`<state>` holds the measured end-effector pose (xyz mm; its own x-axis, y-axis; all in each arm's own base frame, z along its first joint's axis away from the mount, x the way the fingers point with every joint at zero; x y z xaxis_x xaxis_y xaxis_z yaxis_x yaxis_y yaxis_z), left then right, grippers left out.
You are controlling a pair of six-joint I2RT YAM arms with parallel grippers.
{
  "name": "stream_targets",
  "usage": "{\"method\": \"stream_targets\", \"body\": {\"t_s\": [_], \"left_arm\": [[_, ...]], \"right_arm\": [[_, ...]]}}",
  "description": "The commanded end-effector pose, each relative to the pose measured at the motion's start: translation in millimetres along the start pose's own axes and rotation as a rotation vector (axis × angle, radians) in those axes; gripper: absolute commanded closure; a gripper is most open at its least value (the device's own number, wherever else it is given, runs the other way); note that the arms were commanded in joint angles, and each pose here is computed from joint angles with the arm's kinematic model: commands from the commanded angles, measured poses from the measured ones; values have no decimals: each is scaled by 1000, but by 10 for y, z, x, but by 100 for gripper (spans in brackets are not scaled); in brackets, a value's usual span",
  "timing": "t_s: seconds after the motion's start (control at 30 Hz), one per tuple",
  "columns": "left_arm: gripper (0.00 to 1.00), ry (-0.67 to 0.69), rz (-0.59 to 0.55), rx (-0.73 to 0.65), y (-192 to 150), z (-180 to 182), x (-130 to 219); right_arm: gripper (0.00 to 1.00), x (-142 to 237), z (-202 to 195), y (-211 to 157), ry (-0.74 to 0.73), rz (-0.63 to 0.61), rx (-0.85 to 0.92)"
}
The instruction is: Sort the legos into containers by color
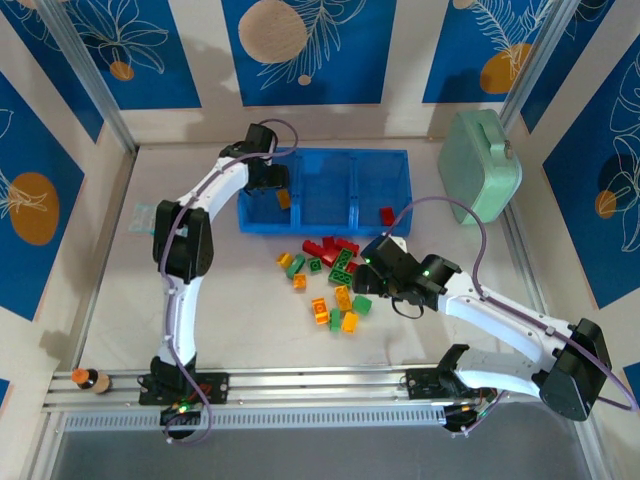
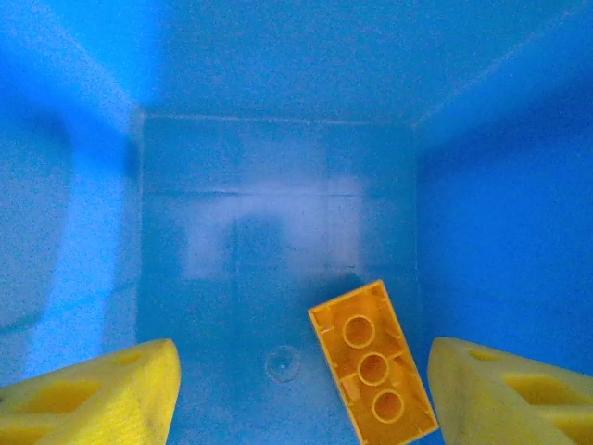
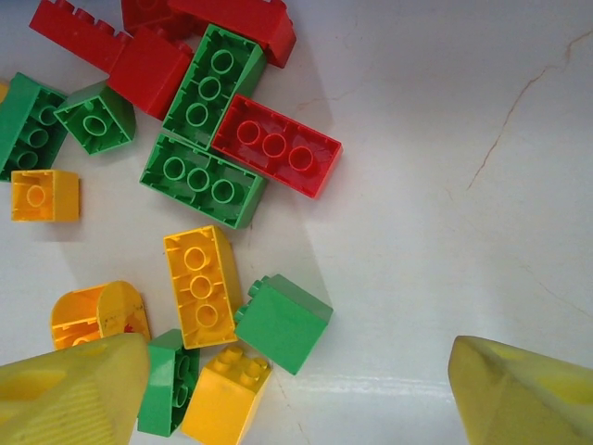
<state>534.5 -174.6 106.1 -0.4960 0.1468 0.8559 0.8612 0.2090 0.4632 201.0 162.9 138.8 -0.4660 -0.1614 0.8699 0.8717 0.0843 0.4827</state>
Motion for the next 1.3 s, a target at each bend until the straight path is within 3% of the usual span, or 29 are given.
{"method": "stream_targets", "body": {"t_s": [0.0,0.23,0.47,0.63,0.77,0.93,1.1,1.27], "left_arm": [[29,81,44,51,-25,351,22],[29,105,-18,118,-83,679,283],[28,2,-55,114,-201,528,675],[27,-62,-86,84,-350,384,1045],[27,-98,-82,17,-694,216,1268],[26,-125,-35,-57,-1406,75,1316],[26,-174,16,-97,-2064,-34,1282],[26,-200,34,-108,-2471,-27,1316]], "right_arm": [[15,30,40,-7,8,7,0],[15,71,43,119,-11,-5,29],[14,129,78,355,20,-20,50],[11,70,148,353,83,36,62],[11,-36,234,251,142,85,68],[10,-234,276,117,159,139,66],[10,-419,231,171,139,93,84],[11,-516,26,398,87,54,84]]}}
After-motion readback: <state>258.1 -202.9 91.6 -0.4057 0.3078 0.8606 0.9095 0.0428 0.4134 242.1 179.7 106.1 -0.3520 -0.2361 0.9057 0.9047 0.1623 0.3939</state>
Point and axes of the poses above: each hand's point on the last joint's axis, 136 mm out from that joint toward the fingers, its own x axis back along the fingers, its own z axis along the line the jaws close on, y = z × x, the point moved 1 cm from there along x, back along the fingers, and after that the axes turned 10 degrees about x, right-handed, at the moved point
